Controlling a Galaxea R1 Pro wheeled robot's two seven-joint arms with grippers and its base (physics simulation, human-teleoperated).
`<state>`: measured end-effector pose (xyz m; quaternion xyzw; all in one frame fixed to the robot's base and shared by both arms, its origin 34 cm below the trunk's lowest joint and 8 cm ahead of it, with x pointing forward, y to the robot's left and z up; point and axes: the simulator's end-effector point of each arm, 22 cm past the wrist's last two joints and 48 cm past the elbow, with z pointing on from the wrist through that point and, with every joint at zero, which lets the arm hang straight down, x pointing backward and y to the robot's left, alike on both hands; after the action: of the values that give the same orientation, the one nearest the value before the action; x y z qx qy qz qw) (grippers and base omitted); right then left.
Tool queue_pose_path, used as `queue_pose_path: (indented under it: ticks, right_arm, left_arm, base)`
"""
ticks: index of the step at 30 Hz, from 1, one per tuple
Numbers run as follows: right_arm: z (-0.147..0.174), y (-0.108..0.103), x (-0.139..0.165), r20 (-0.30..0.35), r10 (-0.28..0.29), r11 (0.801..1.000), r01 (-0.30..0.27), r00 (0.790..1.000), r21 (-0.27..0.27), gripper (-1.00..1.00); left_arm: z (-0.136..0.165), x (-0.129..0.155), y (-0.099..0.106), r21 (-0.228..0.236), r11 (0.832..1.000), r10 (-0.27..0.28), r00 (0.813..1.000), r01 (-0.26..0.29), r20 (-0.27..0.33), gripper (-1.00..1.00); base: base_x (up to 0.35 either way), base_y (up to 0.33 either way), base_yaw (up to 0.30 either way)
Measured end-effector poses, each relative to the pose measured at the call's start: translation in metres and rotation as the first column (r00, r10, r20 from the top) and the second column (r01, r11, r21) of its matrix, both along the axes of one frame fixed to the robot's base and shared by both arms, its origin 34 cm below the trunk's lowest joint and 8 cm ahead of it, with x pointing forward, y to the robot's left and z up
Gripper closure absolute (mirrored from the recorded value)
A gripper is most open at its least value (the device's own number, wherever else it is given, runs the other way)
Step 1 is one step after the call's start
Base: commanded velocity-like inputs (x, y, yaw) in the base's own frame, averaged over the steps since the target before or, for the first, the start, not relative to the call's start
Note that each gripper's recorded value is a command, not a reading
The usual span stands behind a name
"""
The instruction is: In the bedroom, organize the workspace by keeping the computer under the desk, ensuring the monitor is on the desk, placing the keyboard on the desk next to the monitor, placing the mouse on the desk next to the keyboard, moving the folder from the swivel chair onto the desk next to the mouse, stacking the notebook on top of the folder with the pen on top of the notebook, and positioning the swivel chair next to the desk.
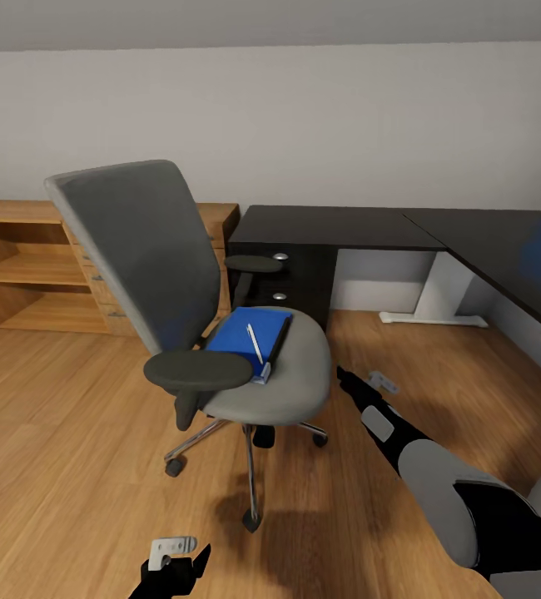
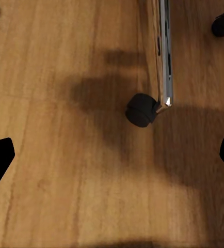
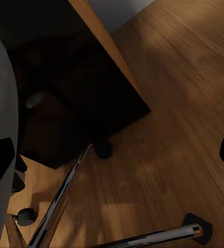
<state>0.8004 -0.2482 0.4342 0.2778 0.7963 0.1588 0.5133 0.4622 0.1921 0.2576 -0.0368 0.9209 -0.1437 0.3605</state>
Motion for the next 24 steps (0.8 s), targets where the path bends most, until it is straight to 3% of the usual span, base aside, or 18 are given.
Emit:
queue_pose_path:
  ticks: [24]
  right_arm:
    - [0.002, -0.009, 0.002, -0.02, 0.013, 1.0, -0.013, 1.0, 0.009, -1.0]
  left_arm:
    - [0.0, 0.0, 0.0, 0.0, 1.0, 0.0, 1.0, 0.0, 0.0, -1.0]
  base:
    - [0.0, 0.0, 0.0]
